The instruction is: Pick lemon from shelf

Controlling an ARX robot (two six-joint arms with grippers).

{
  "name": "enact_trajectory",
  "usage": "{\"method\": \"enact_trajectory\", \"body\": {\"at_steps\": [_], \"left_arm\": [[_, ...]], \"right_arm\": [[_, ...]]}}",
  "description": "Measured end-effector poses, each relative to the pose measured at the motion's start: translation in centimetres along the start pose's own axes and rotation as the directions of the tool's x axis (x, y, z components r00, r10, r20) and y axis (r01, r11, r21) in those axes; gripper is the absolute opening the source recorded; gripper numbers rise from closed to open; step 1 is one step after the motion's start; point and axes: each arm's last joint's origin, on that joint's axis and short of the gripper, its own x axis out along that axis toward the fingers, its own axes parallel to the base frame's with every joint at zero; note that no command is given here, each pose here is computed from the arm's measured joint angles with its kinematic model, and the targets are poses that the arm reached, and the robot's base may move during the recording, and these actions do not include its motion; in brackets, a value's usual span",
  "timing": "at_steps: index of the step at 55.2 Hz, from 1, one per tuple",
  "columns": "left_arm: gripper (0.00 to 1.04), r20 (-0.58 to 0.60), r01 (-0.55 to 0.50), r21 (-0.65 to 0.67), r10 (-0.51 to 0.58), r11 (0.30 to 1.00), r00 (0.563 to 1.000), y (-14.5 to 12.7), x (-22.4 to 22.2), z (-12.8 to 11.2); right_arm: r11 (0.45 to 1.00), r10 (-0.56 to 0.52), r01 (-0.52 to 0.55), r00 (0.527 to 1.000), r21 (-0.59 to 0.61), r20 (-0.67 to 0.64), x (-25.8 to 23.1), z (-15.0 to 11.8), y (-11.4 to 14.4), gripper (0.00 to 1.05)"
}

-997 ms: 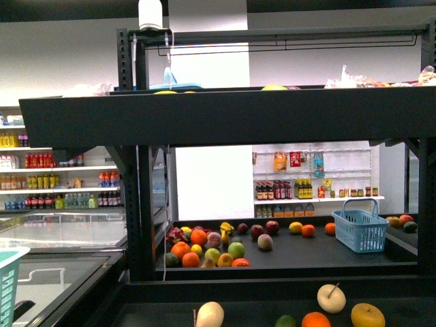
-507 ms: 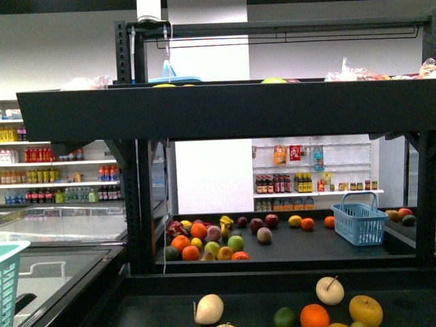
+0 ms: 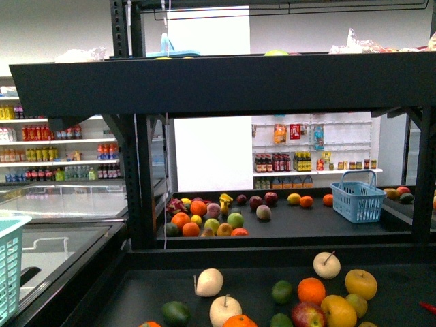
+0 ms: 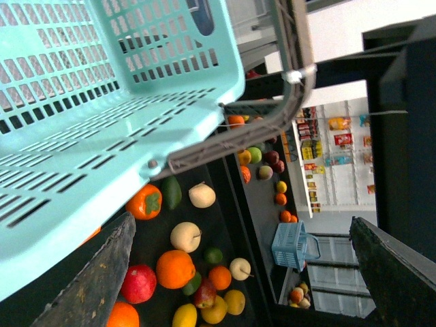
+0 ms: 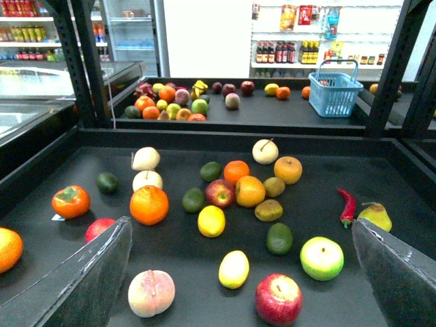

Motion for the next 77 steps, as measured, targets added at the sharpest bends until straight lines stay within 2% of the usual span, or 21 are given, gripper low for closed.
{"method": "enact_trajectory", "body": {"at_steps": [10,22,35,49,71,77], "left_arm": [[0.97,0.027,0.019,-0.022,-0.018,1.000,0.999,-1.9,4.2,2.4],[0.97,0.059,0.009,-0.033,-0.007,0.999,0.998,-2.6,7.6,3.9],[0.97,0.082,0.059,-0.012,-0.058,0.998,0.995,-4.4,11.3,4.1],[0.96,0.083,0.028,-0.020,-0.026,0.999,0.996,-3.5,13.1,3.6],[0.32,0.113,0.038,-0.005,-0.037,0.999,0.993,-3.2,13.5,3.8],[0.22,0.109,0.051,-0.052,-0.045,0.997,0.993,-3.3,13.5,3.8]], "right_arm": [[1.000,0.000,0.000,1.000,0.000,0.000,0.0,0.0,0.0,0.97],[1.000,0.000,0.000,1.000,0.000,0.000,0.0,0.0,0.0,0.97],[1.000,0.000,0.000,1.000,0.000,0.000,0.0,0.0,0.0,0.97],[1.000,0.000,0.000,1.000,0.000,0.000,0.0,0.0,0.0,0.97],[1.000,0.000,0.000,1.000,0.000,0.000,0.0,0.0,0.0,0.97],[1.000,0.000,0.000,1.000,0.000,0.000,0.0,0.0,0.0,0.97]]}}
